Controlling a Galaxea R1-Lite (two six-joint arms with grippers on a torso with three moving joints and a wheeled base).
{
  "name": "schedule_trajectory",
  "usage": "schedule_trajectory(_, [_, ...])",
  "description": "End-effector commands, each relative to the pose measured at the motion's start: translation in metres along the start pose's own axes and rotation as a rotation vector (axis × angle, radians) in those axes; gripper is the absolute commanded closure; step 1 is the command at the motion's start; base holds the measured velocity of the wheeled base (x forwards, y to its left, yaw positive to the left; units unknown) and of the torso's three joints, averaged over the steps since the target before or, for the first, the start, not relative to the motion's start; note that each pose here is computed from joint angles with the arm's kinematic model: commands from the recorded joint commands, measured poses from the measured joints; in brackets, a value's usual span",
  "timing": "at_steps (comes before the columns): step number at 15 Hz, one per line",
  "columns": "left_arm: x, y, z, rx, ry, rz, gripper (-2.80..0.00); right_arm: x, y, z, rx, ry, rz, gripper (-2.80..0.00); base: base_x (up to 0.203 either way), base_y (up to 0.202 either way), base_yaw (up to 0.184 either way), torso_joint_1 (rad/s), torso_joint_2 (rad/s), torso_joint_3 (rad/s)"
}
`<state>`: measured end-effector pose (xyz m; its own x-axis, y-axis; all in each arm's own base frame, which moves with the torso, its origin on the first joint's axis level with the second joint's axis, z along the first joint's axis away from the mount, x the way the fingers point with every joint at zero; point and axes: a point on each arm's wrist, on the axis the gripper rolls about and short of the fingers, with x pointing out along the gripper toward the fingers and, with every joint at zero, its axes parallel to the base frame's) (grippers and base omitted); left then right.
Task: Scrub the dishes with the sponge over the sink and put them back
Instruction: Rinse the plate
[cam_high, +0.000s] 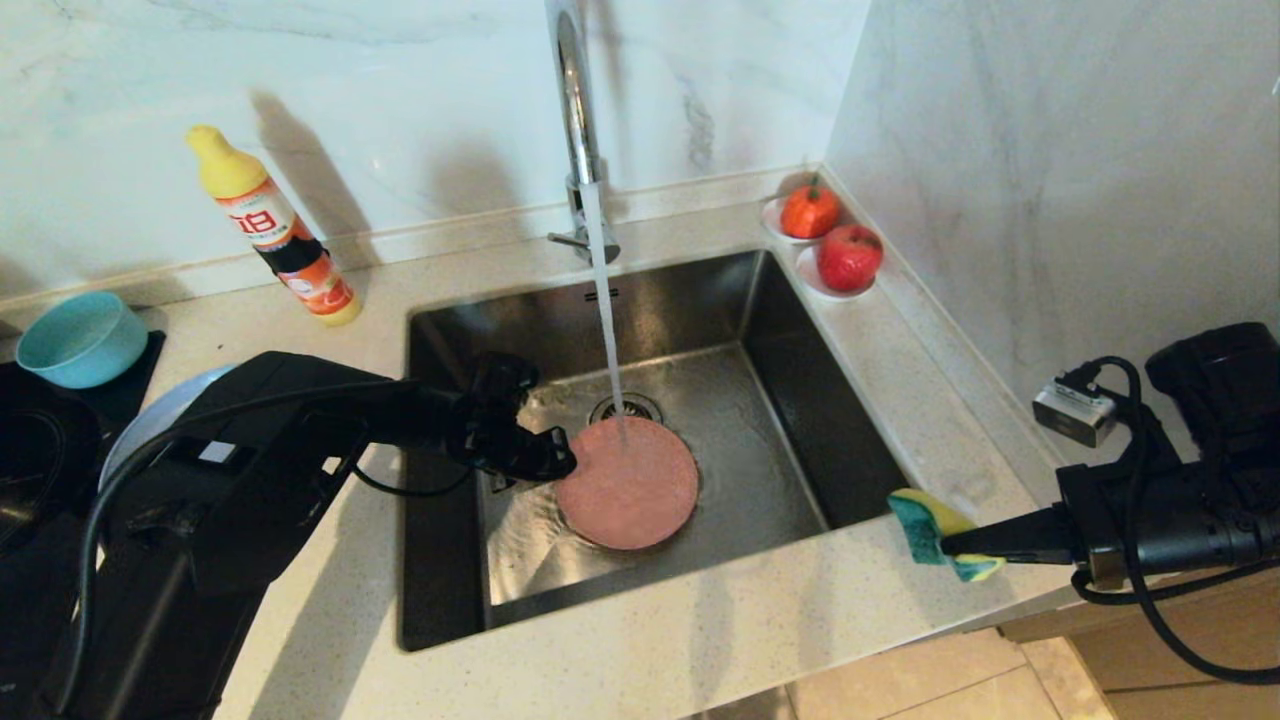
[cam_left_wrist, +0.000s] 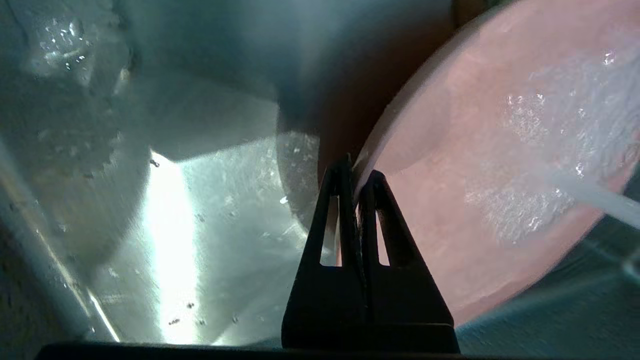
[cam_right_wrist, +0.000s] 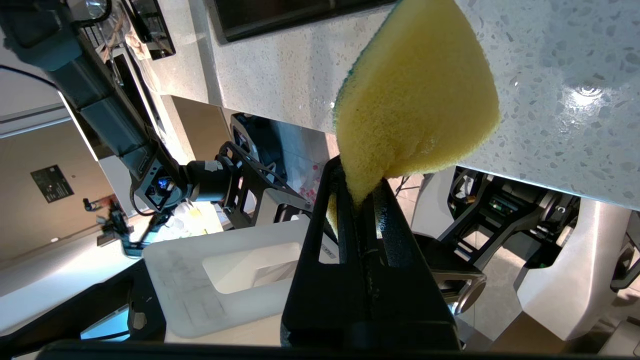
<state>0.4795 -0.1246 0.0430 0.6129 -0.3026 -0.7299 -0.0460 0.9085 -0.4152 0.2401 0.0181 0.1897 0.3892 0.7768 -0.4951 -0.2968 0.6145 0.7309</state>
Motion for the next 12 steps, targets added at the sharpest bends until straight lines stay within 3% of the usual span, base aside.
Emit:
schedule_trajectory(1, [-0.008, -0.004, 0.004, -0.007, -0.013, -0.007, 0.00, 0.002, -0.003, -0.001, 0.014, 0.010, 0.002, 0.00, 0.000, 0.000, 0.000, 0.000, 0.00, 0.000])
schedule_trajectory(6, [-0.028, -0.015, 0.013, -0.014, -0.047, -0.019, 0.00, 0.003, -0.009, -0.002, 0.006, -0.010, 0.001, 0.00, 0.000, 0.000, 0.000, 0.000, 0.00, 0.000])
schedule_trajectory(12, [-0.045, -0.022, 0.017, -0.010, -0.074, 0.044, 0.00, 0.000, -0.008, -0.005, 0.007, -0.012, 0.019, 0.00, 0.000, 0.000, 0.000, 0.000, 0.00, 0.000])
